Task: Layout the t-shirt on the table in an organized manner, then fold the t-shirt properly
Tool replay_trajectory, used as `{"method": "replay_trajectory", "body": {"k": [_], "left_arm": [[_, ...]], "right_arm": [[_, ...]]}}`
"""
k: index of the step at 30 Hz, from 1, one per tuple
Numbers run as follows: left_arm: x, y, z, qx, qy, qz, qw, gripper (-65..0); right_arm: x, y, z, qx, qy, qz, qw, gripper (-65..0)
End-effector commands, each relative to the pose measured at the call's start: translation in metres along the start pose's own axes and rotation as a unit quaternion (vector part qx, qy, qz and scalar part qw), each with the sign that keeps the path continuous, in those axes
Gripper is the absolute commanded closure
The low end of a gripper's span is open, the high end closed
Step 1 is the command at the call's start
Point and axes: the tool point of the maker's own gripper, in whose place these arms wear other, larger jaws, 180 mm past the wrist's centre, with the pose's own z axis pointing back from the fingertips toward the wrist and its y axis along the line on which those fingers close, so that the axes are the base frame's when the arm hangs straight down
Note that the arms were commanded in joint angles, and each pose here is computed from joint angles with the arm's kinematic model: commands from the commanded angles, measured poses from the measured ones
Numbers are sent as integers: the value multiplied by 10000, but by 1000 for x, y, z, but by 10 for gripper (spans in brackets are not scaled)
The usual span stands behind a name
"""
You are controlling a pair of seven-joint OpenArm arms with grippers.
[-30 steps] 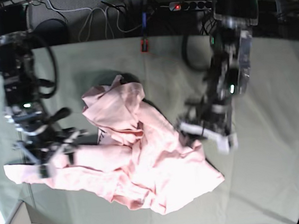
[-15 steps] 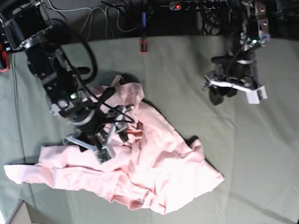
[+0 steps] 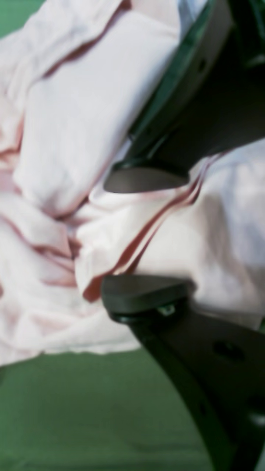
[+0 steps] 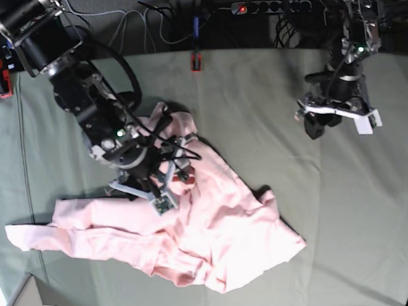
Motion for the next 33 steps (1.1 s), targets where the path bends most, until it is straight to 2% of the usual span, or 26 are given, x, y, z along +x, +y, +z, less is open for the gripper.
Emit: {"method": "replay_trajectory", "body": {"k": [1, 3, 5, 9, 10, 16, 22, 27, 33], "left_arm": [[13, -4, 1, -79, -207, -39, 9997, -299], [14, -5, 1, -86, -220, -39, 9997, -299], [14, -5, 1, -92, -216, -42, 9997, -299], [14, -6, 0, -101, -218, -44, 9997, -299], [14, -7, 0, -111, -220, -47, 9997, -299], [13, -12, -1, -174, -208, -47, 9996, -299], [-7, -53, -8, -648, 54, -195, 9977, -303], [-30, -96, -9, -1124, 303, -227, 9929, -303], [-66, -154, -14, -1676, 699, -216, 9831, -303]], "right_arm": [[16, -9, -1, -105, -206, 35, 9997, -346], [11, -14, -6, -149, -101, 39, 9998, -331], [9, -18, -9, -181, -45, 35, 9998, -269], [10, -27, -9, -277, -53, -34, 9996, -23], [12, -32, -7, -329, -69, -102, 9994, 0], [33, -44, 21, -488, -581, -366, 9964, 0], [43, -76, 65, -948, -1080, -818, 9862, 0], [25, -117, 97, -1538, -1141, -1184, 9743, 0], [-15, -143, 120, -2006, -869, -1452, 9649, 0]]}}
